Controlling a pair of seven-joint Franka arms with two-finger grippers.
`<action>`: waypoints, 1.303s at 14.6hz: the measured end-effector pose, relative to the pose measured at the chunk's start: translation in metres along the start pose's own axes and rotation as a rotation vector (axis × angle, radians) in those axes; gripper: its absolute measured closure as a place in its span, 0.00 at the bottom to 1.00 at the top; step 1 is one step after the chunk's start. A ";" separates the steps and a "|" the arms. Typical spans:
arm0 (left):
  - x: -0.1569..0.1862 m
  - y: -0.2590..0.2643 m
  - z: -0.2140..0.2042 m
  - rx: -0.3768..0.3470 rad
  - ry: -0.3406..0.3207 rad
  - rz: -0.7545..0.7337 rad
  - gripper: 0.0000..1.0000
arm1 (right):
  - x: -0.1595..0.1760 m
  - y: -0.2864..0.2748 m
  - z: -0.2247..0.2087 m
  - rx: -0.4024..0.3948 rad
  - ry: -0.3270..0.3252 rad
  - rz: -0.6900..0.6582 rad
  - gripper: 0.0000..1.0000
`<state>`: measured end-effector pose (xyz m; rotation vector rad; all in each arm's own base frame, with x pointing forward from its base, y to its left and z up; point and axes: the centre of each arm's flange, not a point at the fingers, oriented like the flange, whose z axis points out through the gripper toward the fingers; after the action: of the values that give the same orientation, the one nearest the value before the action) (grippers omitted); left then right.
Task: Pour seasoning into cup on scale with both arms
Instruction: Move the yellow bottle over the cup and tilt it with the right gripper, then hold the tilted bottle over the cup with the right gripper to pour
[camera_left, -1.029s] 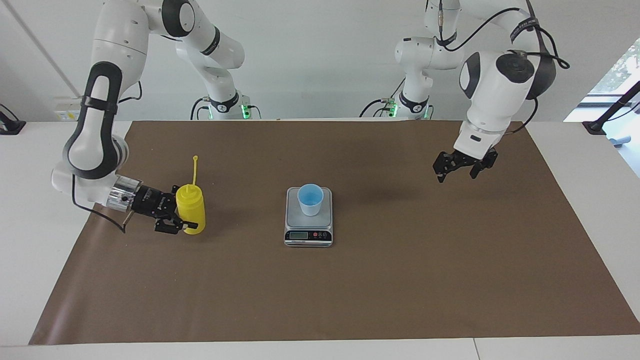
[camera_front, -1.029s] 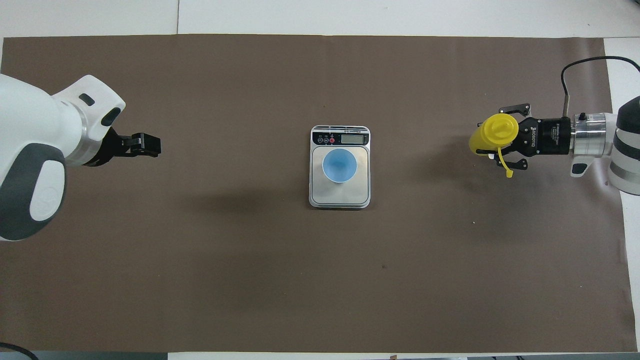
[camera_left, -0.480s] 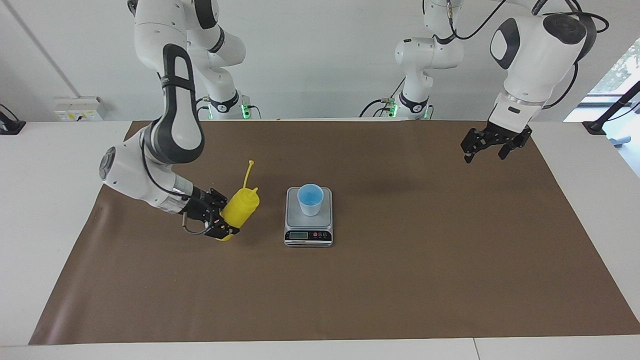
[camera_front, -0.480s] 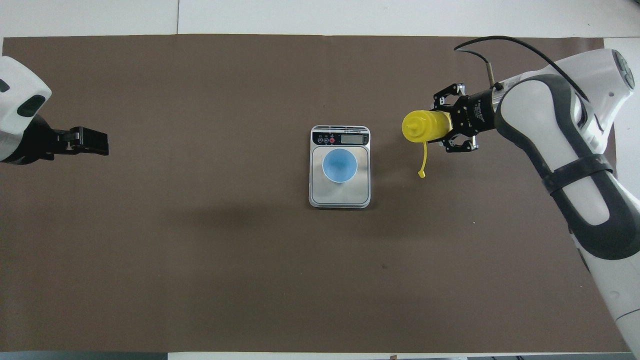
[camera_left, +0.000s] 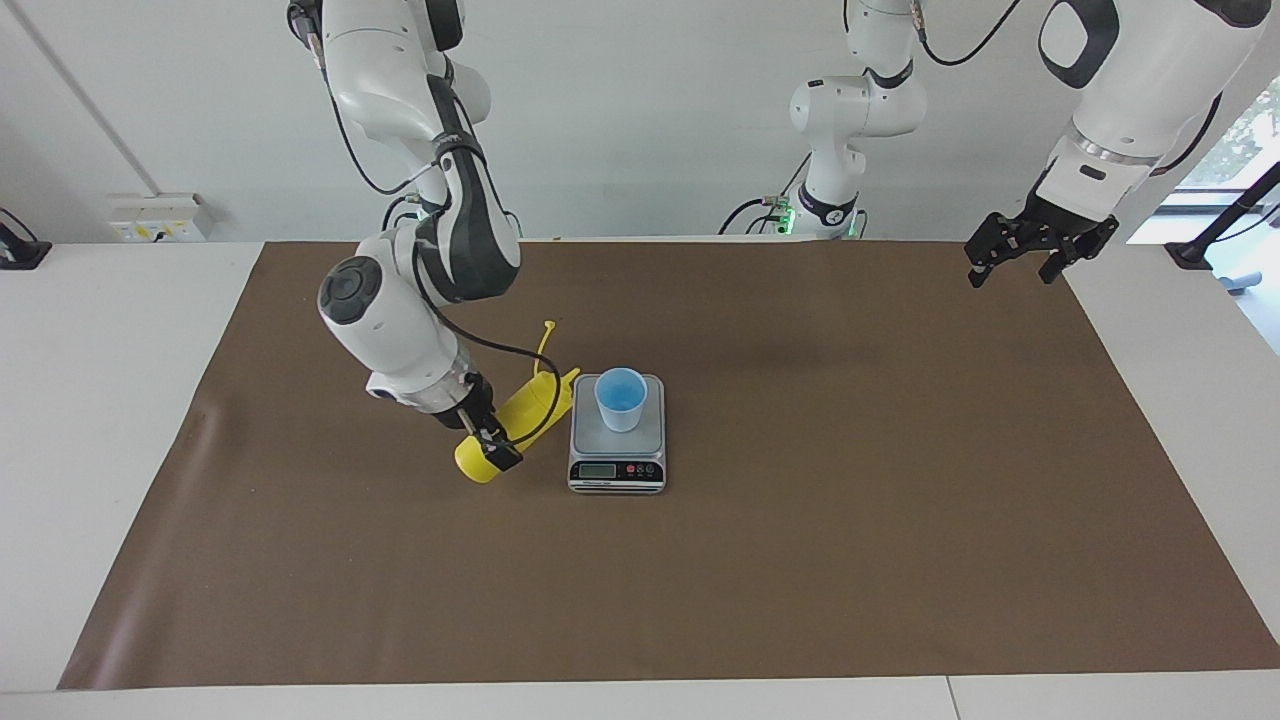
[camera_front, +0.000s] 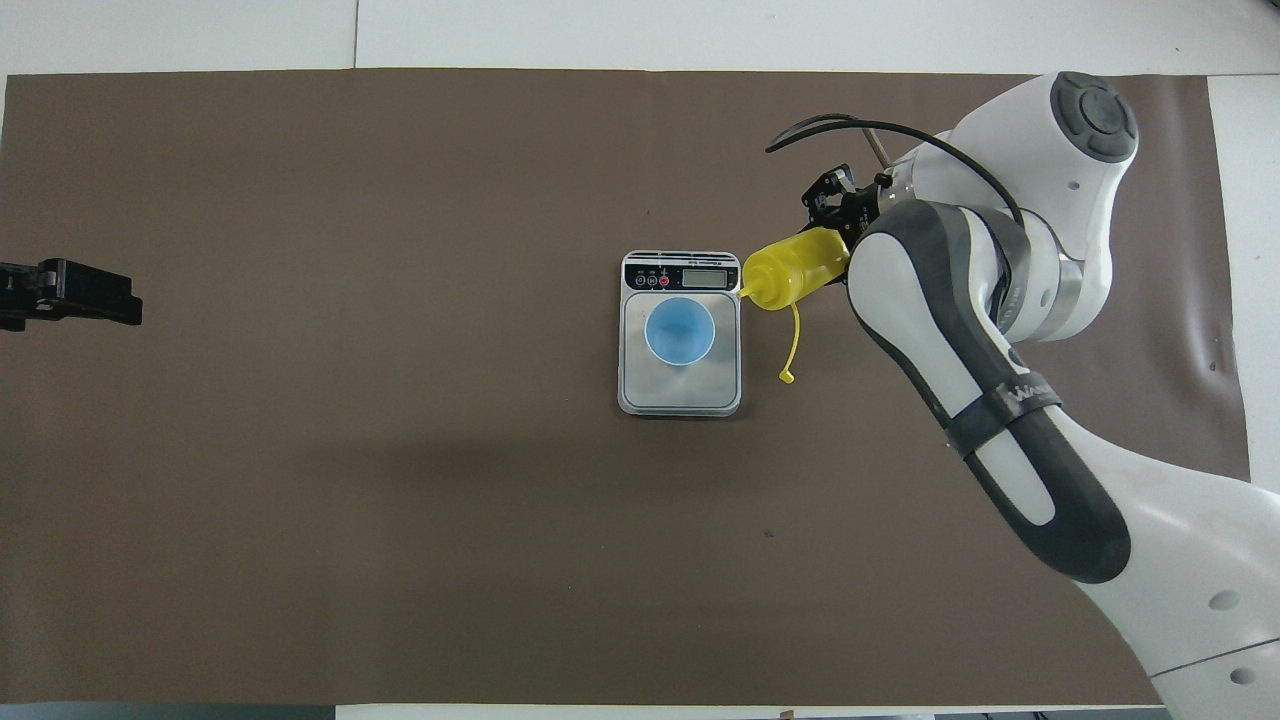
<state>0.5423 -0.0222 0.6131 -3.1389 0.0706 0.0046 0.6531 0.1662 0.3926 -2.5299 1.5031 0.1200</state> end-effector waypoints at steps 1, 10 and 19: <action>-0.001 -0.001 0.001 0.000 -0.006 0.008 0.00 | -0.007 -0.005 -0.002 -0.002 0.044 0.003 0.40; -0.001 0.000 0.000 -0.033 -0.007 0.019 0.00 | -0.052 -0.018 0.004 -0.075 0.327 -0.174 0.40; 0.000 0.003 -0.012 -0.041 -0.001 0.024 0.00 | -0.086 -0.034 0.016 -0.040 0.528 -0.158 0.40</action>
<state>0.5417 -0.0253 0.6248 -3.1786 0.1100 0.0072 0.6414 0.2593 0.3962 -2.8415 1.4522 -0.5904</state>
